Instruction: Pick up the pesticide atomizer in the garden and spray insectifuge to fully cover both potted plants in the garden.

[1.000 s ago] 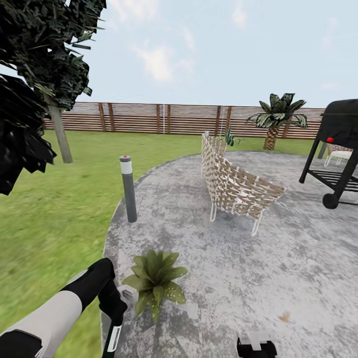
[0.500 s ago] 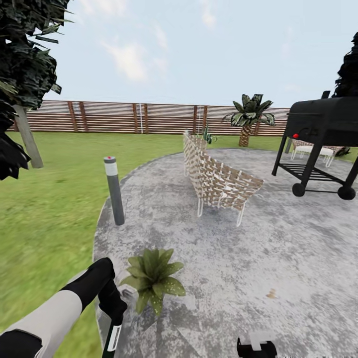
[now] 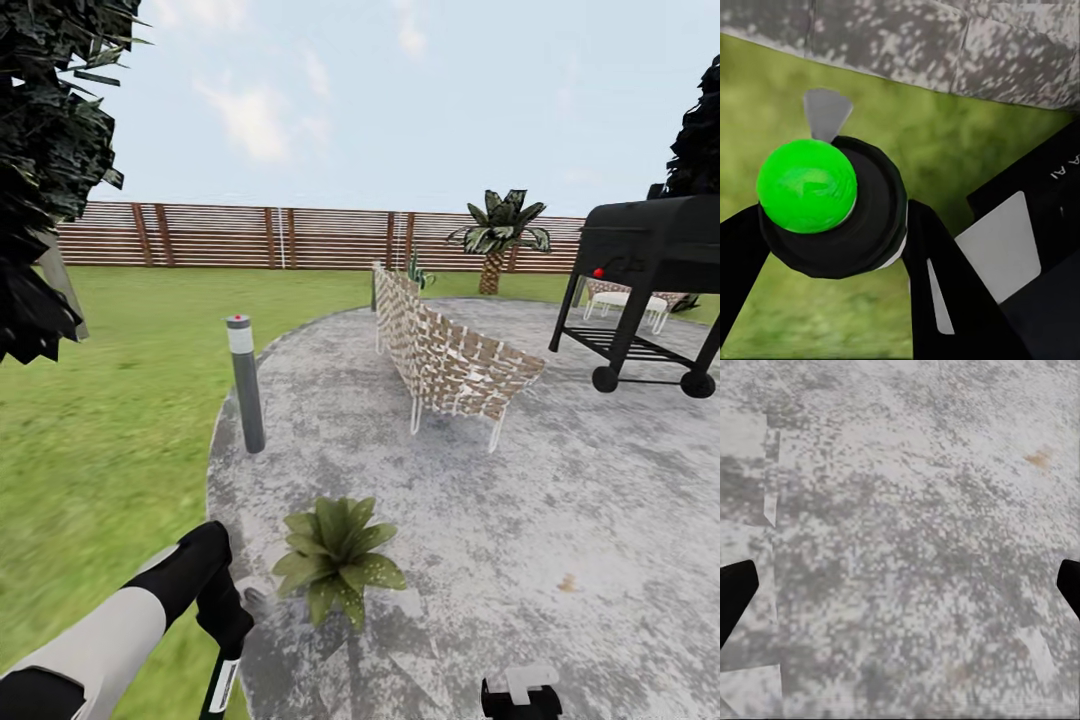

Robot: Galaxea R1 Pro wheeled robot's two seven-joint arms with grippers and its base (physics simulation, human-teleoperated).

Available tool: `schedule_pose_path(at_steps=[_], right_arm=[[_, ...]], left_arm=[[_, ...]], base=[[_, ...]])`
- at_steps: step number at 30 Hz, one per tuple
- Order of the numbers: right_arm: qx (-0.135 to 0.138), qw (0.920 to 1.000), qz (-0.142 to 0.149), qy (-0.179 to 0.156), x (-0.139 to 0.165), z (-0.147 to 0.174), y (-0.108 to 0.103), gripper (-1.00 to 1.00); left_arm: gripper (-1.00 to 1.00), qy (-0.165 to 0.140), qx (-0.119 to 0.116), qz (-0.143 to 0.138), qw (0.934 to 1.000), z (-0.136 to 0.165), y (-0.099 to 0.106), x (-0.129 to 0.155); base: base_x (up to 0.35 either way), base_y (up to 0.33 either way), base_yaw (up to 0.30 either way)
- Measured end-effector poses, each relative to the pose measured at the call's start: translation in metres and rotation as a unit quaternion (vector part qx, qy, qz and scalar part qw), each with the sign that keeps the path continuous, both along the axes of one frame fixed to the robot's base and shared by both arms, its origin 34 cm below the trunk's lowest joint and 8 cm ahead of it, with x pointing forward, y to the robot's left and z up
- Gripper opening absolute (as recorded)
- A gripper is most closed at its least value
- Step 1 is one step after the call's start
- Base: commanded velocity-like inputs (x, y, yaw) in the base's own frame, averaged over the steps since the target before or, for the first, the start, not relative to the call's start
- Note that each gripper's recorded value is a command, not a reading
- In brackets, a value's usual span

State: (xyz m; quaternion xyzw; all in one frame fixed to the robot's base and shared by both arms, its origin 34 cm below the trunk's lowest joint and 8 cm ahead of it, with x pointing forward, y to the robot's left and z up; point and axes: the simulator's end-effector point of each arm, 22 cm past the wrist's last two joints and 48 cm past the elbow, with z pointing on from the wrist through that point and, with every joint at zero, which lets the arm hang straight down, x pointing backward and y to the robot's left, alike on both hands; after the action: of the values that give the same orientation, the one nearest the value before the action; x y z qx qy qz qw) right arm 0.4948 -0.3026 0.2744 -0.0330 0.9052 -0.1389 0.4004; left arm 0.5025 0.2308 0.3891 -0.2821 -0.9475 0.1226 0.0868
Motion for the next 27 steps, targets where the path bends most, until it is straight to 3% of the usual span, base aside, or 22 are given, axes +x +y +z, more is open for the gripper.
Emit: schedule_pose_path(at_steps=[8, 20, 27], right_arm=[[0.0, 1.0, 0.0, 0.0, 0.0, 0.0, 0.001, 1.0], [0.001, 1.0, 0.0, 0.0, 0.0, 0.0, 0.001, 1.0], [0.001, 1.0, -0.001, 0.0, 0.0, 0.0, 0.001, 1.0]], left_arm=[[-1.0, 0.001, 0.006, -0.003, 1.0, -0.004, 0.002, -0.003], [-1.0, -0.014, 0.027, 0.004, 0.9995, -0.006, 0.016, 0.004], [-1.0, -0.026, 0.057, 0.005, 0.998, -0.011, 0.032, 0.008]], base=[[-0.007, 0.015, -0.026], [0.0, 0.0, -0.232], [0.0, 0.0, -0.008]])
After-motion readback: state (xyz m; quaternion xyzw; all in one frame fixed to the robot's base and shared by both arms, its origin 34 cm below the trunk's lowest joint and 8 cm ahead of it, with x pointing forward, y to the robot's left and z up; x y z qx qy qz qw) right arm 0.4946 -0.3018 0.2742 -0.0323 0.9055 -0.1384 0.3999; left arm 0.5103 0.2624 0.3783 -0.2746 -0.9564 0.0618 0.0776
